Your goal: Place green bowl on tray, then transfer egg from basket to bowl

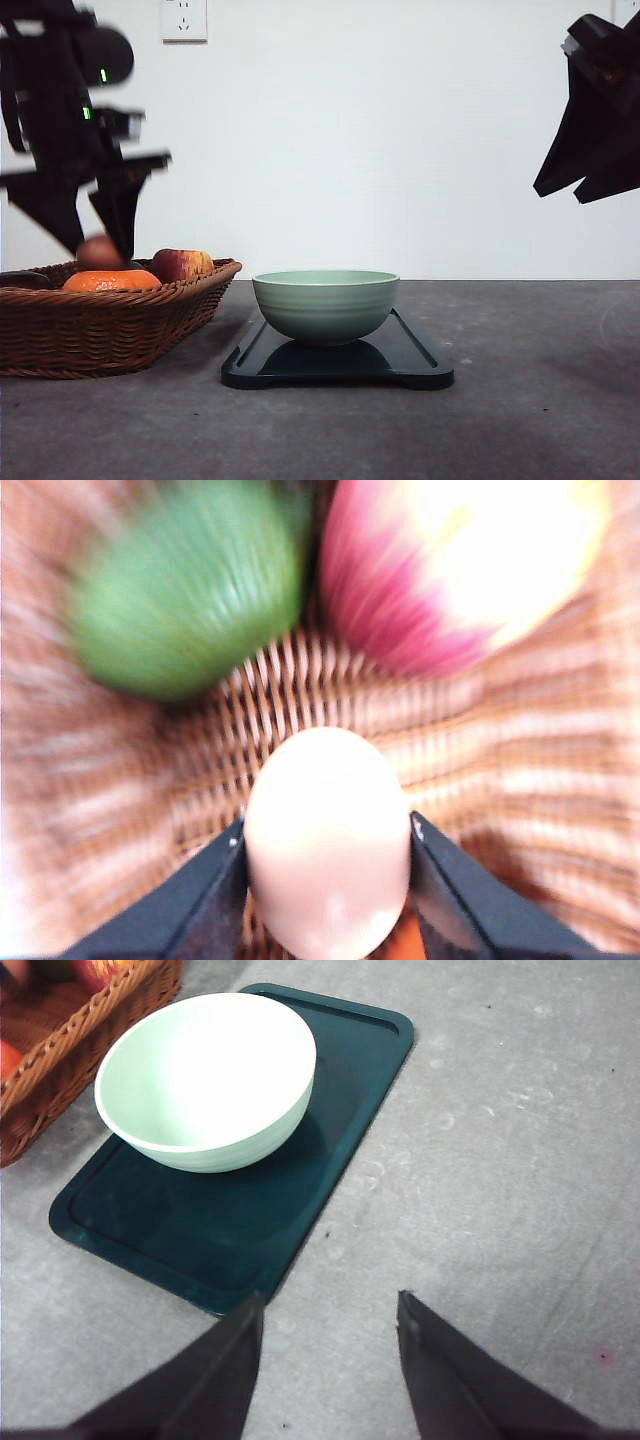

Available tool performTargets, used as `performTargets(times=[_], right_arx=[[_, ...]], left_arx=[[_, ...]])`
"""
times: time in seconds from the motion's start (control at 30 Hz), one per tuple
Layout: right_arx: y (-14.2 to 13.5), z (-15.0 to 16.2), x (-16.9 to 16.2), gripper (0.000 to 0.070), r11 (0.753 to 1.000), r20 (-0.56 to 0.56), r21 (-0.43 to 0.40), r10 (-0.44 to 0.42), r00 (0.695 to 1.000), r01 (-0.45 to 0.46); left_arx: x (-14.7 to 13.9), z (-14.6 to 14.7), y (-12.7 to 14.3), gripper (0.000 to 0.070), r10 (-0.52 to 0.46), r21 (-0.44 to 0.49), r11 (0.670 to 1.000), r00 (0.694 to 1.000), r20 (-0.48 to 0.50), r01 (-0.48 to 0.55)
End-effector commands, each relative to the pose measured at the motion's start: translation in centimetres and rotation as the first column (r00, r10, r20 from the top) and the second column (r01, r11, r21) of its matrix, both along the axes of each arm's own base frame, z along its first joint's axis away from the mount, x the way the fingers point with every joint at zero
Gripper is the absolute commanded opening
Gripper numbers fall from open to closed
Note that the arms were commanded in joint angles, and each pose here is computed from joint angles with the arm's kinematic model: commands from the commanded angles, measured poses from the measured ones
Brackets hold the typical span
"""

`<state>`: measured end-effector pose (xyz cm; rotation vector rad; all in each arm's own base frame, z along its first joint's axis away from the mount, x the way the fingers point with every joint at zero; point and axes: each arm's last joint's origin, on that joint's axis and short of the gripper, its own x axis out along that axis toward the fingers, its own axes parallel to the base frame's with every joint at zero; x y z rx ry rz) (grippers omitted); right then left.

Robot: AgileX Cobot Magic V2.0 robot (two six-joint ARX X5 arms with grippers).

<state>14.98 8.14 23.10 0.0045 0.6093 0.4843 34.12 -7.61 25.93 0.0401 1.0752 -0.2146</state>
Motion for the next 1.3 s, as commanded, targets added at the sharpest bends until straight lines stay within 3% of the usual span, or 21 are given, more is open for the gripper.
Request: performTargets(times=[0.0, 0.13, 0.3, 0.63, 0.9, 1.27], right_arx=[[0.1, 0.0, 0.1, 0.0265, 1.0, -0.002, 0.008, -0.003, 1.0, 0.003], [0.1, 0.0, 0.1, 0.0265, 1.0, -0.002, 0.008, -0.003, 1.0, 0.003], [0.1, 0.0, 0.1, 0.0265, 1.0, -0.002, 0.008, -0.003, 1.0, 0.003], [0.1, 0.0, 0.1, 0.0265, 1.0, -0.003, 0.008, -0.002, 1.0, 0.002], [0.1, 0.0, 0.1, 0.0265, 1.0, -0.003, 0.008, -0.002, 1.0, 0.002], [0.1, 0.0, 0.1, 0.0265, 1.0, -0.003, 0.008, -0.002, 1.0, 0.002]], left_arx=[[0.0, 1.1, -0.4, 0.0182, -0.015, -0.004, 1.0, 0.999, 0.042, 0.016], [-1.3, 3.4, -1.4, 0.0183, -0.049, -0.07, 0.996, 0.992, 0.115, 0.057], [-2.0, 4.9, -4.5, 0.0182, -0.179, -0.183, 0.958, 0.957, 0.227, 0.222], [-2.7, 3.9, -12.0, 0.0181, -0.317, -0.184, 0.9, 0.883, 0.346, 0.395], [-2.1, -0.6, -16.7, 0.0182, -0.372, -0.132, 0.893, 0.872, 0.319, 0.43], [-1.1, -6.2, -18.4, 0.0182, -0.407, -0.102, 0.896, 0.892, 0.196, 0.431]])
